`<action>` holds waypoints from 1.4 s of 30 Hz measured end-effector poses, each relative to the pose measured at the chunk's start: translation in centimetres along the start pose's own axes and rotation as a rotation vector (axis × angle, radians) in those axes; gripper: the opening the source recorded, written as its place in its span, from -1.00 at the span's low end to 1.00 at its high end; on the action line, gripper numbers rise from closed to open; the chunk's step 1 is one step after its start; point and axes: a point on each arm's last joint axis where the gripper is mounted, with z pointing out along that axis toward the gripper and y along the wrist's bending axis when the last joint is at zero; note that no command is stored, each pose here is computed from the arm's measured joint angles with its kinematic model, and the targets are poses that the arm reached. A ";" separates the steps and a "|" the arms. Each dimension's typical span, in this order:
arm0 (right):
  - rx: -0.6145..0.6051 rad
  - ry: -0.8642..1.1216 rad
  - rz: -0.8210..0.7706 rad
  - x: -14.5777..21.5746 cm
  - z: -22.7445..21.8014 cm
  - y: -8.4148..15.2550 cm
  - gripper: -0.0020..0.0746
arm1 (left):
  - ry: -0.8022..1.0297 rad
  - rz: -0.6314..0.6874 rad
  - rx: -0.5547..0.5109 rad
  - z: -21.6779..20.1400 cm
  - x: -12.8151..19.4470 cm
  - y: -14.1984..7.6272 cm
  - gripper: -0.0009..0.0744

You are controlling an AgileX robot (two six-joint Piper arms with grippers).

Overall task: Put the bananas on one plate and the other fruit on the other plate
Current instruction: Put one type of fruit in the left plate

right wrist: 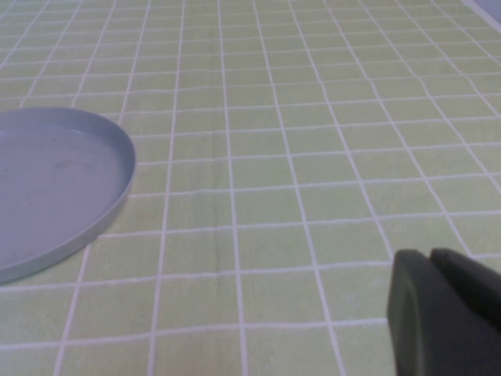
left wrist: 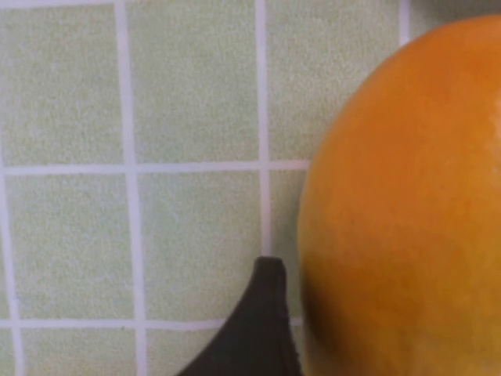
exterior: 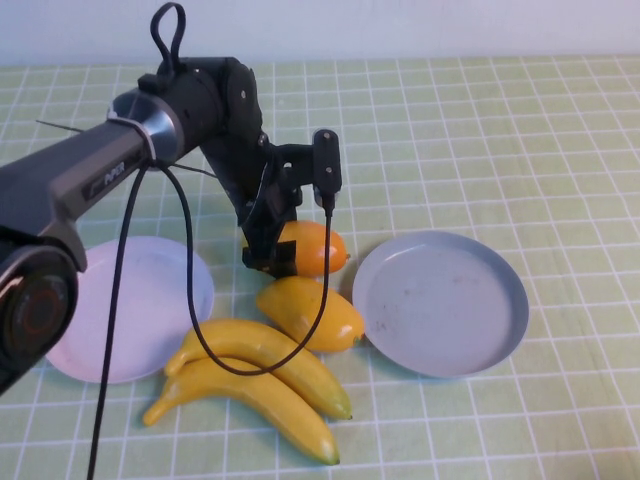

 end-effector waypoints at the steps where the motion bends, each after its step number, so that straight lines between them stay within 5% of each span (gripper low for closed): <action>1: 0.000 0.000 0.000 0.0 0.0 0.0 -0.99 | 0.000 0.000 0.000 0.2 0.0 0.0 0.79; 6: 0.000 0.000 0.000 0.0 0.0 0.0 -0.99 | 0.000 0.002 -0.002 0.3 0.0 0.1 0.47; 13: 0.000 0.000 0.000 0.0 0.0 0.0 -0.99 | 0.008 -0.032 0.033 -3.0 -0.2 -0.9 0.47; 30: 0.000 0.000 0.000 0.0 0.0 0.0 -0.99 | -0.071 -0.399 -0.325 -21.3 0.3 -6.0 0.48; 42: 0.000 0.000 0.000 0.0 0.0 0.0 -0.99 | -0.082 -0.882 -0.403 -16.8 9.9 -12.9 0.48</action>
